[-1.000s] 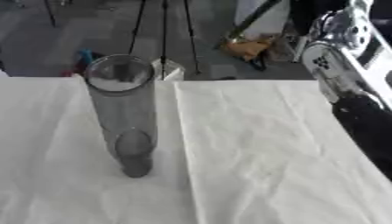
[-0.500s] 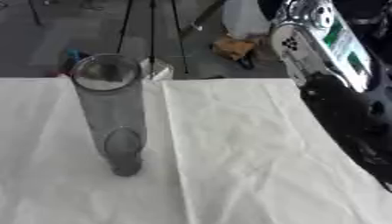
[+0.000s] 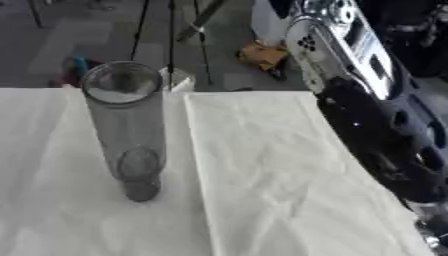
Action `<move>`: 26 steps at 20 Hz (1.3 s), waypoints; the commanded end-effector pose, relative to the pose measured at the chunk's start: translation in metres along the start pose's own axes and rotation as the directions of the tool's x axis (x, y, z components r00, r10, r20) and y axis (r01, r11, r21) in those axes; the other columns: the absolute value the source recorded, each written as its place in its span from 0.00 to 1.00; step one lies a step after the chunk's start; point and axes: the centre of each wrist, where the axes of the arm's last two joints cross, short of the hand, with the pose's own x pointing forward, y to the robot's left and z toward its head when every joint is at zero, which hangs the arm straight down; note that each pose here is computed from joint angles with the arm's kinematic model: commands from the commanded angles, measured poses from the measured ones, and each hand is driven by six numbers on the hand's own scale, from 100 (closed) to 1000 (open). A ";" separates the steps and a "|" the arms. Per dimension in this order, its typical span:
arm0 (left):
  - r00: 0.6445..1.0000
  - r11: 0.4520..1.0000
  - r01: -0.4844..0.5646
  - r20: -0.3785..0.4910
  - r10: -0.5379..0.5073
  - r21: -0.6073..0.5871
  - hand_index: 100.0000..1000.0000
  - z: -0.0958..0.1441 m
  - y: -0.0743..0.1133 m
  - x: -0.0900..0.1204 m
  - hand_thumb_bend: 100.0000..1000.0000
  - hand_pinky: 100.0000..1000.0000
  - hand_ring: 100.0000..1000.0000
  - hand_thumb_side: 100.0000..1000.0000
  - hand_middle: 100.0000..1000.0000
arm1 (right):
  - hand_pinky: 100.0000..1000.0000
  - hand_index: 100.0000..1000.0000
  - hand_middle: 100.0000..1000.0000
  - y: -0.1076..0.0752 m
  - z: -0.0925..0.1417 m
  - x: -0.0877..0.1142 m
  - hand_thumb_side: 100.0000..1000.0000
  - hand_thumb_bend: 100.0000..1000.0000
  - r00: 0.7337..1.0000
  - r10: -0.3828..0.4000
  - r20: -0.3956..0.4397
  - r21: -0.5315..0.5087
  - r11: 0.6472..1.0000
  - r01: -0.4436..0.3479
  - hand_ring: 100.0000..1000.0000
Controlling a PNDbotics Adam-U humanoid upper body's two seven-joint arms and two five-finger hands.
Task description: Arrange flowers into the vase.
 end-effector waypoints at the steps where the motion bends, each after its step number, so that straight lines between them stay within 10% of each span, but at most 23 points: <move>1: 1.000 1.000 -0.008 0.030 0.009 -0.013 0.89 -0.006 -0.002 0.005 0.00 0.51 0.53 1.00 0.77 | 0.00 0.00 0.00 0.004 -0.003 0.009 0.42 0.30 0.999 0.033 0.030 0.008 0.999 -0.033 0.00; 11: 0.999 1.000 -0.019 0.034 0.020 -0.013 0.89 -0.008 -0.003 0.006 0.00 0.51 0.53 1.00 0.77 | 0.00 0.00 0.00 0.011 -0.001 0.002 0.42 0.36 0.990 0.143 -0.001 0.017 0.990 -0.143 0.00; 26: 0.998 0.999 -0.041 0.038 0.042 -0.021 0.89 -0.012 -0.005 0.007 0.00 0.51 0.53 1.00 0.77 | 0.00 0.00 0.00 0.019 -0.002 -0.001 0.42 0.34 0.994 0.107 -0.025 0.016 0.994 -0.106 0.00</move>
